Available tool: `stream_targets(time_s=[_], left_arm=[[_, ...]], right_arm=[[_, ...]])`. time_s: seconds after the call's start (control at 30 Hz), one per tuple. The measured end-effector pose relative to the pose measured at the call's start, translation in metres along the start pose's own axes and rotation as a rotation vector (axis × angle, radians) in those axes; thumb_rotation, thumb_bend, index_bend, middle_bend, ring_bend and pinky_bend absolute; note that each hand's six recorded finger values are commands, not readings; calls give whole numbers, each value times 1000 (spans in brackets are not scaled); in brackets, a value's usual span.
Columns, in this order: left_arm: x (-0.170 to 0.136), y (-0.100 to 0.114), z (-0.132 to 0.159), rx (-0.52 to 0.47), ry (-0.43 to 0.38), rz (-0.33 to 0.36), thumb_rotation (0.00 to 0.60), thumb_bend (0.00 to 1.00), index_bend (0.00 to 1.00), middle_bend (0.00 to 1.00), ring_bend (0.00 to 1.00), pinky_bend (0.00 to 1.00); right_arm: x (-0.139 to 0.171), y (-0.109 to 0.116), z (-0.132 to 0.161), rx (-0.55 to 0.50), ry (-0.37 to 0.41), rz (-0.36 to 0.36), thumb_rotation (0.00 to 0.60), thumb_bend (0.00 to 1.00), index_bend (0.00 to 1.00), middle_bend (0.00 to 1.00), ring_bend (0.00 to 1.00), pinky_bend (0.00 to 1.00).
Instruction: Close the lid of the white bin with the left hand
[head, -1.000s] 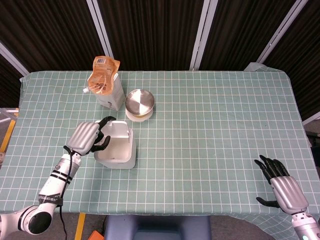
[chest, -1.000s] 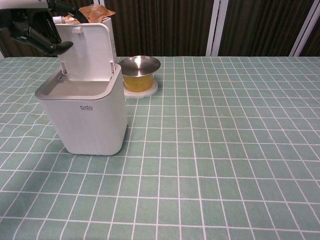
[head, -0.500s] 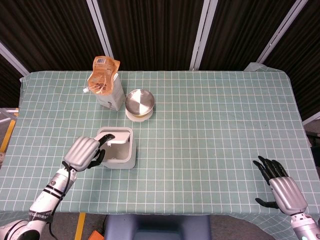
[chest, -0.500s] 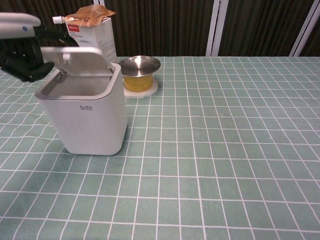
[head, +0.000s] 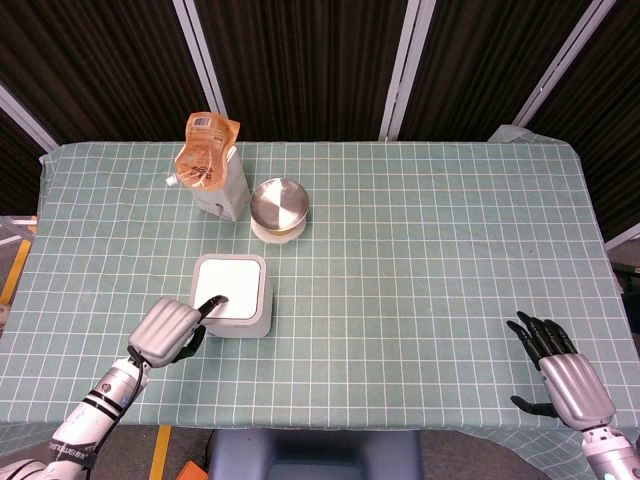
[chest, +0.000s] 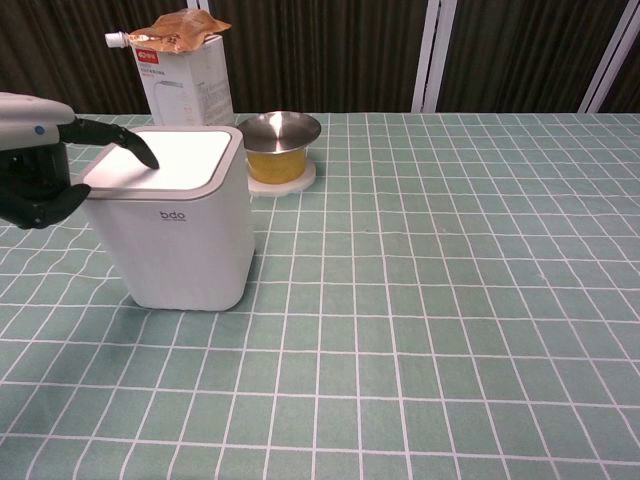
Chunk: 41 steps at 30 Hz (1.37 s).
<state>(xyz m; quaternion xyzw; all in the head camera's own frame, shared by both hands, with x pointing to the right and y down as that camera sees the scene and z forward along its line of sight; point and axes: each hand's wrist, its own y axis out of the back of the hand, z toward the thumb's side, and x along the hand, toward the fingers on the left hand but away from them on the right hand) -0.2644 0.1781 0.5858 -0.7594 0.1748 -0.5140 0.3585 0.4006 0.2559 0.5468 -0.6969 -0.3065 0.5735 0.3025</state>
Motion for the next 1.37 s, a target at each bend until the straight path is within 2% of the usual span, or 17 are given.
stream_targets(time_s=[0.17, 0.3, 0.37, 0.47, 0.63, 0.67, 0.7, 0.73, 0.8, 0.87, 0.93, 1.07, 1.2, 1.3, 1.37], left_arm=[[0, -10, -4, 24, 10, -59, 600, 683, 122, 1000, 1000, 1000], [0, -16, -4, 36, 12, -108, 600, 683, 58, 1000, 1000, 1000], [0, -16, -3, 32, 10, -106, 600, 680, 27, 996, 999, 1000], [-1, -8, -1, 6, 4, -63, 600, 652, 0, 905, 947, 1000], [-14, 16, 0, -11, -21, 105, 600, 594, 0, 711, 757, 991], [-19, 20, -1, -12, -26, 139, 600, 584, 0, 657, 673, 936], [-27, 25, -2, -16, -32, 181, 600, 576, 0, 591, 580, 838], [-34, 27, -4, -20, -35, 209, 600, 564, 0, 501, 467, 685], [-52, 27, -10, -34, -37, 262, 600, 513, 0, 210, 153, 238], [-68, 22, -20, -41, -27, 302, 600, 477, 0, 50, 22, 58], [-86, 14, -38, -45, 8, 343, 600, 456, 2, 0, 0, 8], [-112, -12, -76, -99, 88, 389, 600, 434, 0, 0, 0, 2], [-130, -51, -116, -104, 177, 343, 600, 432, 0, 0, 0, 0], [-138, -72, -119, -129, 199, 326, 600, 431, 0, 0, 0, 0], [-140, -77, -115, -145, 198, 324, 600, 430, 0, 0, 0, 0]], right_arm=[[0, -2, 1, 4, 0, 5, 600, 123, 0, 0, 0, 0], [-1, -4, 2, 7, 3, 13, 600, 123, 0, 0, 0, 0], [-1, -4, 1, 5, 0, 13, 600, 123, 0, 0, 0, 0], [-1, -2, 1, -1, -2, 8, 600, 123, 0, 0, 0, 0], [1, -1, 1, -2, 0, 8, 600, 123, 0, 0, 0, 0], [1, -2, 1, 0, 1, 9, 600, 123, 0, 0, 0, 0], [1, -2, 1, 1, 2, 11, 600, 123, 0, 0, 0, 0], [1, -2, 2, 3, 4, 12, 600, 123, 0, 0, 0, 0], [2, -3, 2, 4, 5, 15, 600, 123, 0, 0, 0, 0], [2, -4, 2, 5, 4, 18, 600, 123, 0, 0, 0, 0], [1, -4, 2, 6, 4, 19, 600, 123, 0, 0, 0, 0], [2, -5, 4, 3, 5, 25, 600, 123, 0, 0, 0, 0], [3, -8, 7, 8, 18, 32, 600, 123, 0, 0, 0, 0], [3, -10, 9, 11, 25, 41, 600, 123, 0, 0, 0, 0], [3, -10, 9, 11, 25, 41, 600, 123, 0, 0, 0, 0]])
